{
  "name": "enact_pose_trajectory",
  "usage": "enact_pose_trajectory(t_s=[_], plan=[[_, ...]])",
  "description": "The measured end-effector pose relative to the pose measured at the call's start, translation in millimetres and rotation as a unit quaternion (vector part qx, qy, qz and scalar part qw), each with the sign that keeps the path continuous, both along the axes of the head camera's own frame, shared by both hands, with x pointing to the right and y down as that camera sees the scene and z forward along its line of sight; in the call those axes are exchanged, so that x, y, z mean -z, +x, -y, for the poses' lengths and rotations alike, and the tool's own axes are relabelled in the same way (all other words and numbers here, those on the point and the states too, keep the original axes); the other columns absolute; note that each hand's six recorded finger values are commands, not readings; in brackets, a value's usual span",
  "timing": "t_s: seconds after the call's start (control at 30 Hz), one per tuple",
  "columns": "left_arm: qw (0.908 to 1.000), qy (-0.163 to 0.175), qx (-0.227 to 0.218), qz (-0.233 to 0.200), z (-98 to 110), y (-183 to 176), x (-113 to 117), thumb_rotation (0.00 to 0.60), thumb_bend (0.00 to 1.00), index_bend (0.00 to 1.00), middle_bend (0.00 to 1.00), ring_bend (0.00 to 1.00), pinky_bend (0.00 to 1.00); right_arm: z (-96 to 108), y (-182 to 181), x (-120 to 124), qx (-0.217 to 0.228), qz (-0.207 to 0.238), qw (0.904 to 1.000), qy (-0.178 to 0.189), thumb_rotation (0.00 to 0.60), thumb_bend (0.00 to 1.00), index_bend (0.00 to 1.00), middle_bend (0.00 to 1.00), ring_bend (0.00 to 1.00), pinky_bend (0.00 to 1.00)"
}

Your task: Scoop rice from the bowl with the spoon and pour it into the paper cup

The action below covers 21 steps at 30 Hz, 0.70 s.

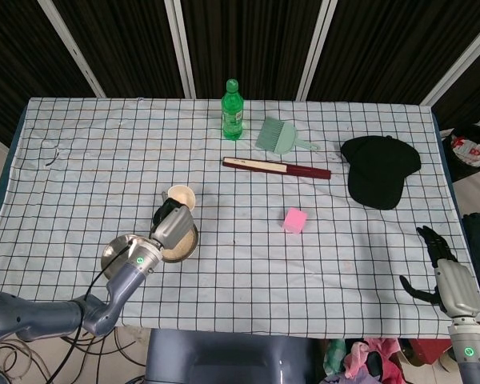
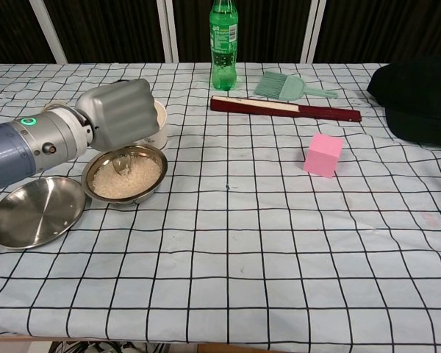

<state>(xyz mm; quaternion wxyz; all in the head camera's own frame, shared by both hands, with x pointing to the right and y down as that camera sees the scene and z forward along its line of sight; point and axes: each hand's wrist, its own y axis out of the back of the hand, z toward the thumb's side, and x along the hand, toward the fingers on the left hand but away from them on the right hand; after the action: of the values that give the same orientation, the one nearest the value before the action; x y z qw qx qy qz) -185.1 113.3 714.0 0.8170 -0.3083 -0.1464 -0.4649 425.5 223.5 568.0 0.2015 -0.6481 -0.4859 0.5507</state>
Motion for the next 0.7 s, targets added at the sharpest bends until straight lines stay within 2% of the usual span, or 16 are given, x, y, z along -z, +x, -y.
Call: enact_pose_trajectory(t_s=[0.7], plan=[[0.9996, 0.012, -0.018, -0.018, -2.0, 7.6, 8.2, 0.600, 0.54, 0.79, 1.00, 1.00, 1.00, -0.4, -0.1, 0.1, 0.000, 0.000, 1.0000, 0.000, 0.600, 0.25, 0.00, 0.00, 0.00, 0.19]])
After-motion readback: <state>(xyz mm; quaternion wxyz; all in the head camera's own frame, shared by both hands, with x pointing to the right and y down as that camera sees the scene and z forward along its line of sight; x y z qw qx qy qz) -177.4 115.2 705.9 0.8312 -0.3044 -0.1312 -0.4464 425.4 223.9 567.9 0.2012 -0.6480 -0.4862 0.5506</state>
